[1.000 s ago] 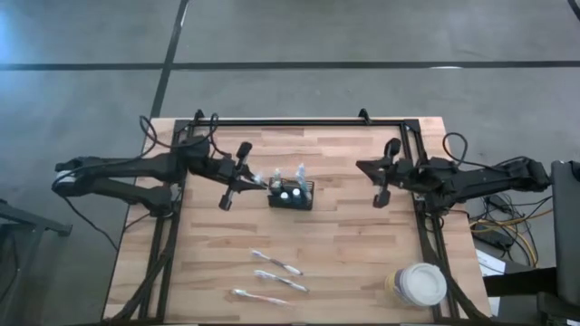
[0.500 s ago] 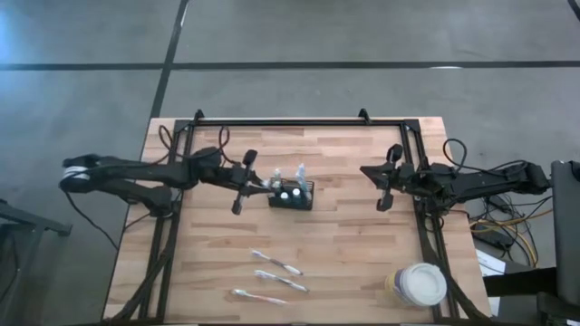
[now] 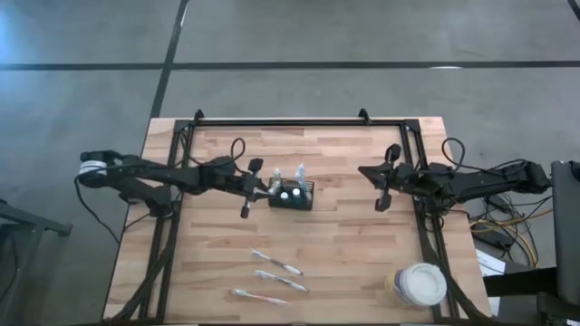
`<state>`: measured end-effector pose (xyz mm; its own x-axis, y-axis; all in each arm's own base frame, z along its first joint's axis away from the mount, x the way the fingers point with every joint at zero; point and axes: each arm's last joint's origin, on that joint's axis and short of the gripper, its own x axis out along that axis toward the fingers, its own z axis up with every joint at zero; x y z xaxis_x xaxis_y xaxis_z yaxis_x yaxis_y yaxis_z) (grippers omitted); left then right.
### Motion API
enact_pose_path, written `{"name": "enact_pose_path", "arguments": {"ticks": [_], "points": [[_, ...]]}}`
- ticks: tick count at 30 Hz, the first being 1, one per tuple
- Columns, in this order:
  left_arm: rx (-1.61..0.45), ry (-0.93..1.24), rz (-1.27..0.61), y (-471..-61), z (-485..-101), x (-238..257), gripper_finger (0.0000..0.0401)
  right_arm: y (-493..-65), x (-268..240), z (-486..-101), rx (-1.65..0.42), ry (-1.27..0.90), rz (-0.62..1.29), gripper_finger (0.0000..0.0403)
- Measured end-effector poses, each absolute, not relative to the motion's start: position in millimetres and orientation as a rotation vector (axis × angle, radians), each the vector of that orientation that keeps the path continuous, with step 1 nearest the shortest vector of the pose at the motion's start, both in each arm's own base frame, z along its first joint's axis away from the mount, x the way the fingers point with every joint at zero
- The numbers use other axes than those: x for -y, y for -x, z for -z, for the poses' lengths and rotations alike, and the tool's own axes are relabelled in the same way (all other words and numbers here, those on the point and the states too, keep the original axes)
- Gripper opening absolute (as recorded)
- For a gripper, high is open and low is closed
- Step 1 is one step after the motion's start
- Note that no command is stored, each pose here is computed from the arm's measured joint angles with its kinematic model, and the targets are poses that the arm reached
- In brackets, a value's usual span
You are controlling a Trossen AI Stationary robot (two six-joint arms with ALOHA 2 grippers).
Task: Pick & Place toothbrushing station
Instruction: Put the blue toothbrush into the wire organizer, then adjust the green toothbrush in the wire organizer
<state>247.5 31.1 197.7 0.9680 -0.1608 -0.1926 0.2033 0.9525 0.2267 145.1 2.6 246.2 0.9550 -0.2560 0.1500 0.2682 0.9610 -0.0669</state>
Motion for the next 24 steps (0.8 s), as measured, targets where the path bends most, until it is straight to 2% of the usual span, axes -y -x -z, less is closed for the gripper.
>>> {"name": "enact_pose_path", "arguments": {"ticks": [3,6,18,24], "points": [[-0.178,-0.243,0.186,-248,-196,-31,0.0019,-146,-3,-245,0.135,0.088,0.266,0.0008],[-0.185,-0.223,0.183,-248,-195,-31,0.004,-146,-3,-246,0.138,0.083,0.265,0.0008],[-0.203,-0.13,0.17,-243,-202,-31,0.0201,-146,-3,-246,0.137,0.078,0.259,0.0008],[-0.137,-0.084,0.16,-230,-222,-29,0.0241,-146,-4,-246,0.138,0.081,0.23,0.0008]]}}
